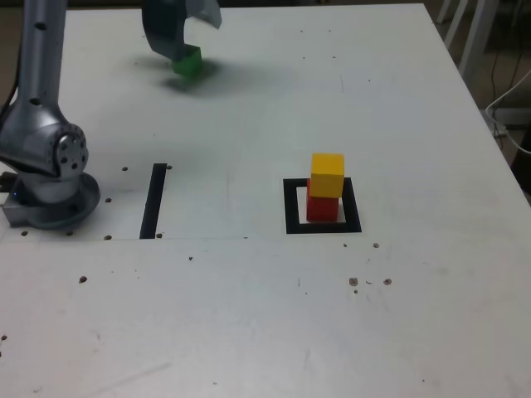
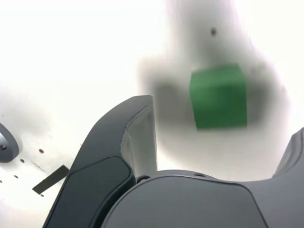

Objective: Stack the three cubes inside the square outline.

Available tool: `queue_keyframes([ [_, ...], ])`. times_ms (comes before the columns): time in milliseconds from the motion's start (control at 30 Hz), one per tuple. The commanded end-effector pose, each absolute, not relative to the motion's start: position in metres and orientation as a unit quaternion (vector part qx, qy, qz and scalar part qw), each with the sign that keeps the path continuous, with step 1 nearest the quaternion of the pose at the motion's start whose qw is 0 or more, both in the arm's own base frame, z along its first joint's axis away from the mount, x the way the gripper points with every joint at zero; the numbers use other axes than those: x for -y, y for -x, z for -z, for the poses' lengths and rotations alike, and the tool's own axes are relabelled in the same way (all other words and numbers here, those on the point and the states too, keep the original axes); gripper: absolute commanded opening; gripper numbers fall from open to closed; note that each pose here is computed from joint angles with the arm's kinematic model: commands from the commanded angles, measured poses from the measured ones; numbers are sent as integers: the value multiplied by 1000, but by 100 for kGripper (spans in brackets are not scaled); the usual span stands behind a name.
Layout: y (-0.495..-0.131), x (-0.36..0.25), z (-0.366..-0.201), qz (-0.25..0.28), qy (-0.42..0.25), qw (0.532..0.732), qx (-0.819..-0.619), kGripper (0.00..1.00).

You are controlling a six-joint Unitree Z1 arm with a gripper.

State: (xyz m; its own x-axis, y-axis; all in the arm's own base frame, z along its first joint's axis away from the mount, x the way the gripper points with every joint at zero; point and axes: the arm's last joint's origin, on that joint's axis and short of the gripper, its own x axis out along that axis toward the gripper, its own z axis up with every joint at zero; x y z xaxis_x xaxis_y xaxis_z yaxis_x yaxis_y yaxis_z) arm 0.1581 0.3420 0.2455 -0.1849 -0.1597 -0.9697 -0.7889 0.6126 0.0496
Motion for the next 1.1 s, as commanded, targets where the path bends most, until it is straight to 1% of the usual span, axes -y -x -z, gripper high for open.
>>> queue_keyframes([
  [0,-157,-348,-241,-287,337,542,-714,98],
  [367,-157,-363,-218,-270,352,534,-719,98],
  [500,-158,-369,-212,-267,356,533,-720,93],
  [567,-157,-372,-210,-266,357,532,-721,87],
  [633,-157,-374,-209,-265,357,532,-721,79],
  [700,-158,-376,-208,-265,355,532,-722,67],
  [800,-159,-377,-208,-264,349,536,-722,46],
  [867,-160,-377,-208,-264,346,538,-722,36],
  [933,-160,-377,-208,-262,344,540,-722,31],
  [1067,-160,-376,-208,-259,344,540,-723,30],
])
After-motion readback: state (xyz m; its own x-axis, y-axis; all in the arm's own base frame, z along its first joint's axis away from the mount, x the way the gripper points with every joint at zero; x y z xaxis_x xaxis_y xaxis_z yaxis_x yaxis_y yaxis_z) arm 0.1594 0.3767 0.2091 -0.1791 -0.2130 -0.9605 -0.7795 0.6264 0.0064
